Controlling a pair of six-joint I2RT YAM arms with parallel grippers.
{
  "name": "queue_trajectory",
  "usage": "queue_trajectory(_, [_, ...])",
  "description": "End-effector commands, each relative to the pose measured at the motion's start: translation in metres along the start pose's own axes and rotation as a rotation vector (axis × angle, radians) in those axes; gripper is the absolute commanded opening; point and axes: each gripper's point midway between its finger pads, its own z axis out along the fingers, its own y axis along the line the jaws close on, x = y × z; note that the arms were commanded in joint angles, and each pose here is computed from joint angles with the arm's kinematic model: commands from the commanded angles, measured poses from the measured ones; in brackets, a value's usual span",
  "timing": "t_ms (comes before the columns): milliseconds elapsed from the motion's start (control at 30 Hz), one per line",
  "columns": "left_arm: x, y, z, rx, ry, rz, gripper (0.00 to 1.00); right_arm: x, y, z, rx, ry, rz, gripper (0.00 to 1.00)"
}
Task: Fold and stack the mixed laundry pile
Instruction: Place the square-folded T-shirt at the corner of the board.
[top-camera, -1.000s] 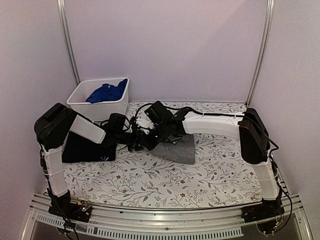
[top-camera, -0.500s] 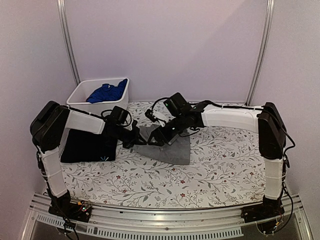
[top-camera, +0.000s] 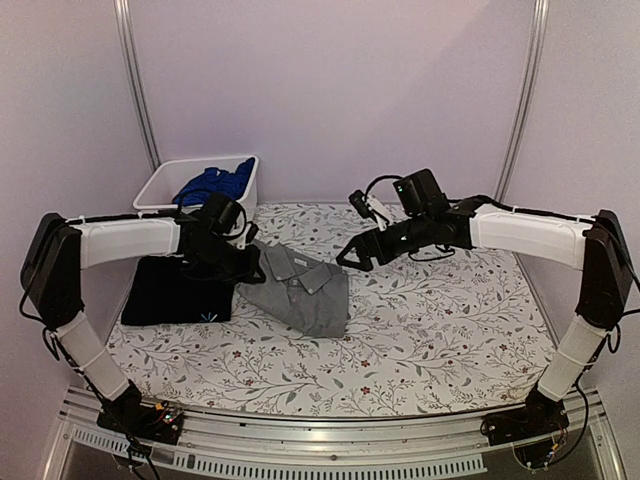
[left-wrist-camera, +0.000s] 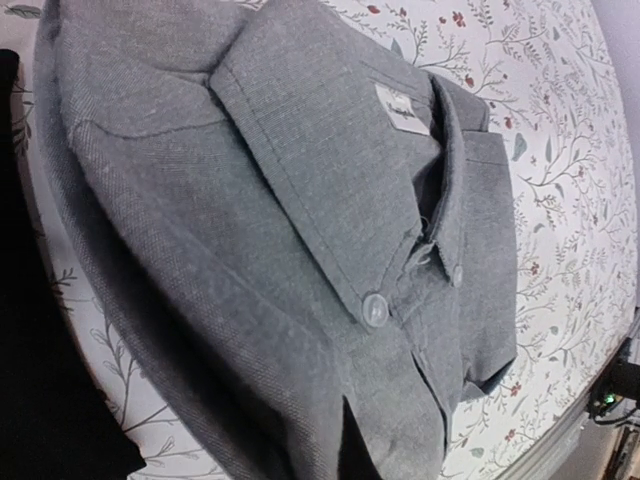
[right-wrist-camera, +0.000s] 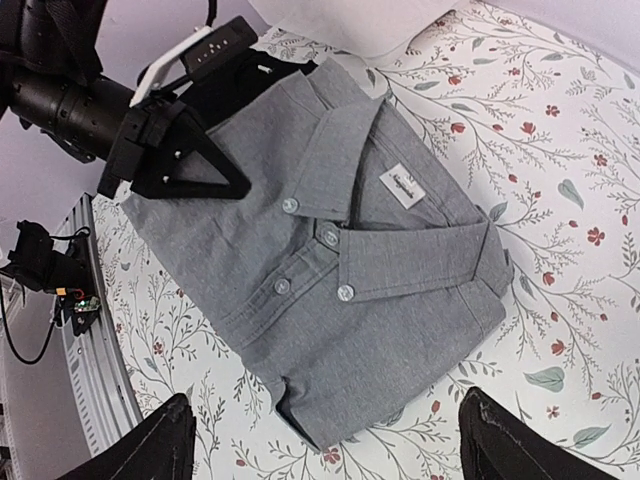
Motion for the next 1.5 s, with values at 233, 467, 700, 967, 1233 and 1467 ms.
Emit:
queue_trajectory(233, [0.018,0.022,-0.042,-0.217,-0.02,0.201,0.0,0.004,-0.012,-0.004,-0.005,-0.022,0.067,0.99])
queue_trajectory(467, [0.018,0.02,-0.06,-0.221,-0.04,0.224,0.0,0.004,-0.018,-0.006,0.022,-0.05,0.095,0.99])
queue_trajectory(700, [0.006,0.036,-0.08,-0.299,-0.131,0.152,0.0,0.002,-0.021,-0.005,0.022,-0.051,0.099,0.99])
queue_trajectory(967, [-0.014,0.035,-0.115,-0.29,-0.219,0.154,0.0,0.003,-0.026,-0.004,0.028,-0.042,0.097,0.99])
queue_trajectory(1233, [-0.023,0.04,-0.13,-0.315,-0.216,0.177,0.0,0.006,-0.032,-0.006,0.045,-0.036,0.097,0.99])
queue_trajectory(1467, [-0.039,0.028,-0.154,-0.295,-0.252,0.243,0.0,0.007,-0.032,-0.007,0.041,-0.033,0.1,0.99])
